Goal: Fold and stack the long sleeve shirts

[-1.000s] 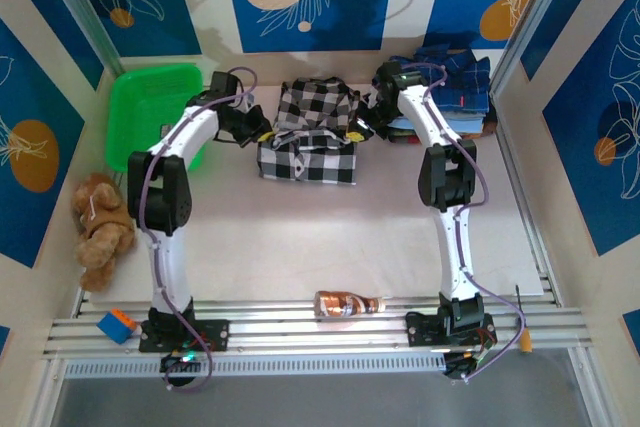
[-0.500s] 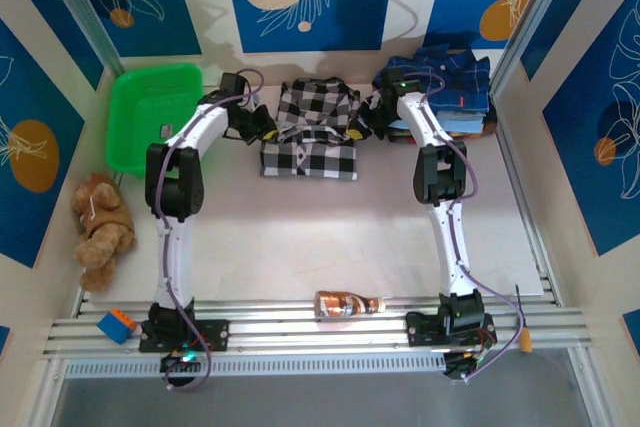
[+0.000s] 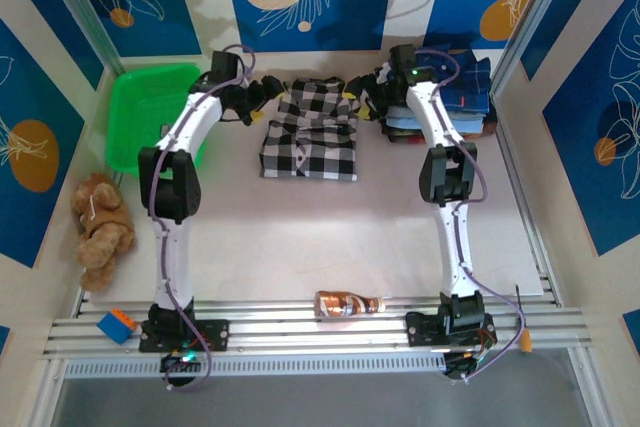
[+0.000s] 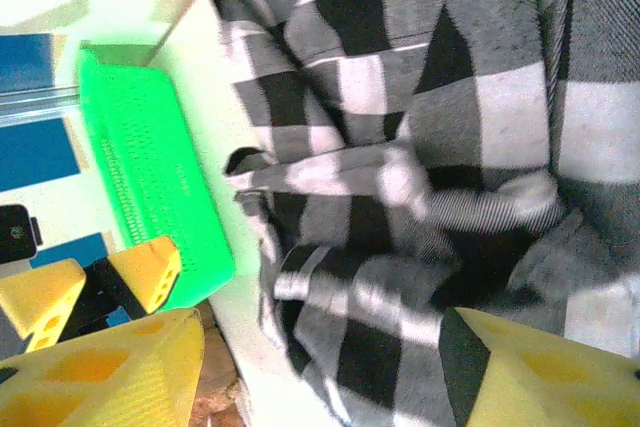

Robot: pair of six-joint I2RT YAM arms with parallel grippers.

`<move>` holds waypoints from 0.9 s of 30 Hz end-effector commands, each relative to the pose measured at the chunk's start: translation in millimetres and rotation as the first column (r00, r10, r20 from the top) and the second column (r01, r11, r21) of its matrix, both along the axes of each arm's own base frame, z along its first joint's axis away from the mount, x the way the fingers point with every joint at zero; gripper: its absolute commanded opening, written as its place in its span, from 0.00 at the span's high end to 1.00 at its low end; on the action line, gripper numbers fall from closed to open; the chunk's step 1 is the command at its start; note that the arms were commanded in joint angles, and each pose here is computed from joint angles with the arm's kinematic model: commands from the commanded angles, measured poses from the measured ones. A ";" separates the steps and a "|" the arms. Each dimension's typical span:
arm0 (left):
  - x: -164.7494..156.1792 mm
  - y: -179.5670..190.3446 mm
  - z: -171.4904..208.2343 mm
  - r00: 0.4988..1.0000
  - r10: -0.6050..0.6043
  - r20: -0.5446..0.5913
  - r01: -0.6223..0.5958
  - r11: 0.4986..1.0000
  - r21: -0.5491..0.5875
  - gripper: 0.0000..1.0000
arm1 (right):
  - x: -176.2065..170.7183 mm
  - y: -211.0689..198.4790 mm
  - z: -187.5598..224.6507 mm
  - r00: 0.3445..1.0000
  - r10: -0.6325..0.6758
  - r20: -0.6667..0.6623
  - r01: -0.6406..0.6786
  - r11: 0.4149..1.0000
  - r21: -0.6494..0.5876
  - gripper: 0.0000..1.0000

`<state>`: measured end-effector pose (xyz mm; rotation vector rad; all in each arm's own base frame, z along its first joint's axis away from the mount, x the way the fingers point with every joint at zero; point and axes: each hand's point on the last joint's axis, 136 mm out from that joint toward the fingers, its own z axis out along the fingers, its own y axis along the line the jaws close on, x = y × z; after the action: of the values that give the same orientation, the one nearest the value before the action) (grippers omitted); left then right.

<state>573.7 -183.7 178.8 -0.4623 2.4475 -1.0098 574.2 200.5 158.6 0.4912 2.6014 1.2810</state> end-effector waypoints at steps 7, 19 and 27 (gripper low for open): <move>-53.3 15.8 33.9 0.999 -0.035 0.031 0.032 0.992 0.119 0.13 | -72.9 21.5 31.5 0.992 0.124 0.015 -0.122 0.989 -0.083 0.47; -95.7 -72.7 -46.4 0.983 -0.161 -0.091 0.168 0.983 0.075 0.57 | -100.9 67.1 -70.1 0.975 0.131 -0.178 -0.154 0.980 -0.126 0.73; -97.9 -57.7 -127.9 0.969 -0.076 -0.235 0.129 0.967 0.220 0.63 | -105.4 58.7 -117.1 0.961 0.099 -0.256 -0.149 0.972 -0.182 0.74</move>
<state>473.4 -258.3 83.1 -0.3224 2.7315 -0.8593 473.6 264.5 64.0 0.4337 2.9302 1.0856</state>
